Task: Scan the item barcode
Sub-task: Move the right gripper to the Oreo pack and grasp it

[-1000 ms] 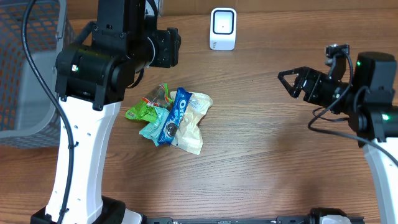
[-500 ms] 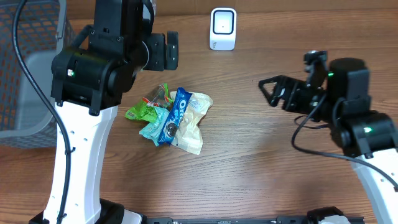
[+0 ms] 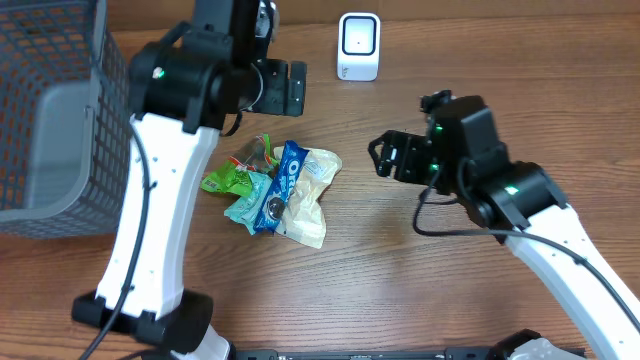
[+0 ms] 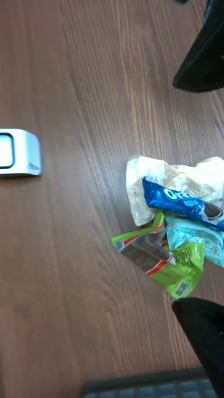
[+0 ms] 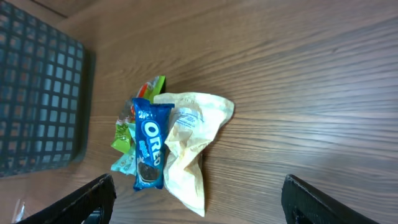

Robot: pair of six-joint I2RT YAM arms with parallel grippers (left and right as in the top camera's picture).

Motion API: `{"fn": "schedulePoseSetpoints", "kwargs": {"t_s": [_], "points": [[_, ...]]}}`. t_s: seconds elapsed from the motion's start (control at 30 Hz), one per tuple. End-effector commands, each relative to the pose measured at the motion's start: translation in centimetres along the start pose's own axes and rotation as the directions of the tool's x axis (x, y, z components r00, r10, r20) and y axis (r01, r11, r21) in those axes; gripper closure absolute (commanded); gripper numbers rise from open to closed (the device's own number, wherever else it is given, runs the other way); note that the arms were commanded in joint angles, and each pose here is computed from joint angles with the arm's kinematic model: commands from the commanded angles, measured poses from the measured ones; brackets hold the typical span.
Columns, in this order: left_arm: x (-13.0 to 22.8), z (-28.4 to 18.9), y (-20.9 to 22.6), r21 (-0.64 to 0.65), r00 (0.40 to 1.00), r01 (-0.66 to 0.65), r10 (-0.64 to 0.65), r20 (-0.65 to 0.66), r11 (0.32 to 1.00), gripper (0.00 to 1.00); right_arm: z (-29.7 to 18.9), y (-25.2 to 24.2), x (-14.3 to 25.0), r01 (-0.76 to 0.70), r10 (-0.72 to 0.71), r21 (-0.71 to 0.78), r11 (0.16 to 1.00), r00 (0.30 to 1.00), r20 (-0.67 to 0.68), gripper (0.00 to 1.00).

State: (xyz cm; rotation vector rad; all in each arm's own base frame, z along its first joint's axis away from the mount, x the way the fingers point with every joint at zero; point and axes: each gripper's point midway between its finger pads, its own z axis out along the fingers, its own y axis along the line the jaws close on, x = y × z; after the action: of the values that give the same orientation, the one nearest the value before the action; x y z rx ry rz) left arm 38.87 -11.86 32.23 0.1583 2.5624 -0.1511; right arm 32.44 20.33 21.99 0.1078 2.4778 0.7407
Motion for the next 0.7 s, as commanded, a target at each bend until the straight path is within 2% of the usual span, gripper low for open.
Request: {"fn": "schedulePoseSetpoints", "kwargs": {"t_s": [0.0, 0.13, 0.27, 0.5, 0.67], "points": [[0.4, 2.2, -0.3, 0.009, 0.999, -0.012, 0.013, -0.053, 1.000, 0.07, 1.9, 0.6, 0.2, -0.023, 0.024, 0.002, 1.000, 1.000, -0.013, 0.14], [-0.7, 2.1, 0.7, -0.001, 1.000, 0.012, -0.012, -0.013, 1.000, 0.07, 4.7, 1.5, 0.9, -0.061, 0.060, -0.012, 0.998, 0.997, -0.038, 0.15], [-2.3, 0.7, 4.2, -0.034, 0.989, 0.136, -0.134, 0.061, 0.990, 0.06, 7.6, 3.5, 2.2, -0.090, 0.087, -0.051, 0.995, 0.994, -0.070, 0.21], [-2.2, 0.3, 10.1, -0.107, 0.965, 0.258, -0.250, 0.080, 0.960, 0.05, 11.4, 6.8, 4.8, -0.081, 0.074, -0.095, 0.992, 0.995, -0.072, 0.24], [-2.1, 0.1, 12.0, -0.130, 0.954, 0.295, -0.285, 0.089, 0.947, 0.06, 14.1, 7.5, 8.2, -0.084, 0.075, -0.070, 0.994, 0.989, -0.128, 0.25]]}}
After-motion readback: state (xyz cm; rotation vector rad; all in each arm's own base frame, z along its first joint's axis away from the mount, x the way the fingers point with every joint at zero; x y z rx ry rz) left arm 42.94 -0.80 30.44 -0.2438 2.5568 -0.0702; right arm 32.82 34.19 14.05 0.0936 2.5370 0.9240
